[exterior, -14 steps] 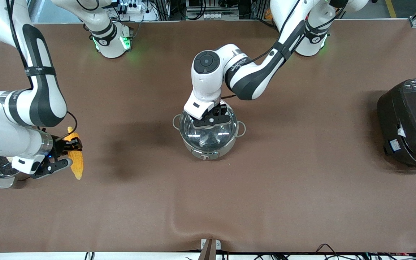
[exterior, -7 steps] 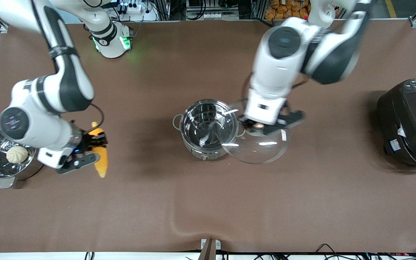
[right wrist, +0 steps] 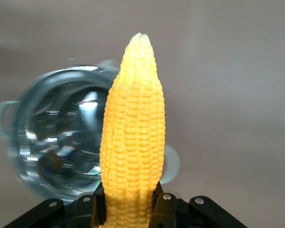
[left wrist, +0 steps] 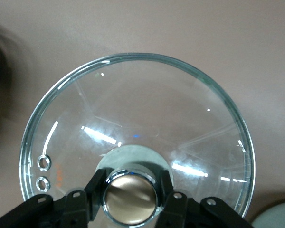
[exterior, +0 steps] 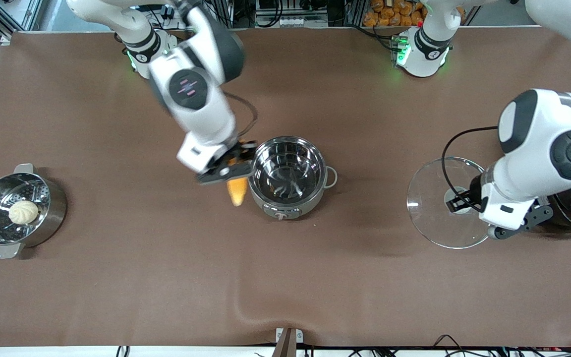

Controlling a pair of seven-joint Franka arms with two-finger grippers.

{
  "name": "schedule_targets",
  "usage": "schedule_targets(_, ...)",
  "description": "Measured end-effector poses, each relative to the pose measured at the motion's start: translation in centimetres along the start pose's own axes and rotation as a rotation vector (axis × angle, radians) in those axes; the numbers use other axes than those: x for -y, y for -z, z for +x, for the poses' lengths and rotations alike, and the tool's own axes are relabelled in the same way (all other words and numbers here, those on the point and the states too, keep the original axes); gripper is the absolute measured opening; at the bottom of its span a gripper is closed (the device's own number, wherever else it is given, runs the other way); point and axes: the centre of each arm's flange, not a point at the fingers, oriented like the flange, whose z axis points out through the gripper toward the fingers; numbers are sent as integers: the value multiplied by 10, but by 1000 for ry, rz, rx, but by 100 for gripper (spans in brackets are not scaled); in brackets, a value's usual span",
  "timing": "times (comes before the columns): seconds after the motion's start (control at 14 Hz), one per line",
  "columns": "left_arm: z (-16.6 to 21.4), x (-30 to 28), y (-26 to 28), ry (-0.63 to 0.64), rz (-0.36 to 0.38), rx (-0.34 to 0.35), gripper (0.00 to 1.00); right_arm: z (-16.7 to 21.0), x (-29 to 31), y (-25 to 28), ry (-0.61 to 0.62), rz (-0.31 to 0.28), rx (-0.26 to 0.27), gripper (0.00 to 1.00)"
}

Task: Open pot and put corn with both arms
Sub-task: 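Lower the corn into the pot while the left gripper sets the lid down, then open the right gripper to release the corn while the left gripper releases the lid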

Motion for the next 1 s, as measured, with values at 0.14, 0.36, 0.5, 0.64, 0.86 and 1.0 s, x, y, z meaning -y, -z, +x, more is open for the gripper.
schedule_targets(0.14, -7, -9, -31, -22, -9, -3, 50, -28, 54, -32, -10, -15, -16, 35)
schedule_targets(0.36, -28, -27, -93, -56, -50, -41, 50, -28, 66, -80, -6, -62, -31, 35)
schedule_targets(0.5, -43, -29, -134, -70, -83, -71, 50, -16, 59, -101, -26, -61, -46, 35)
schedule_targets(0.64, -53, -25, -162, -74, -98, -79, 50, -12, 56, -115, -44, -67, -46, 35)
schedule_targets(0.86, -56, -23, -178, -73, -98, -68, 53, -10, 55, -116, -55, -68, -47, 59)
schedule_targets(1.0, -56, -23, -177, -73, -101, -73, 62, -9, 55, -114, -55, -65, -51, 80)
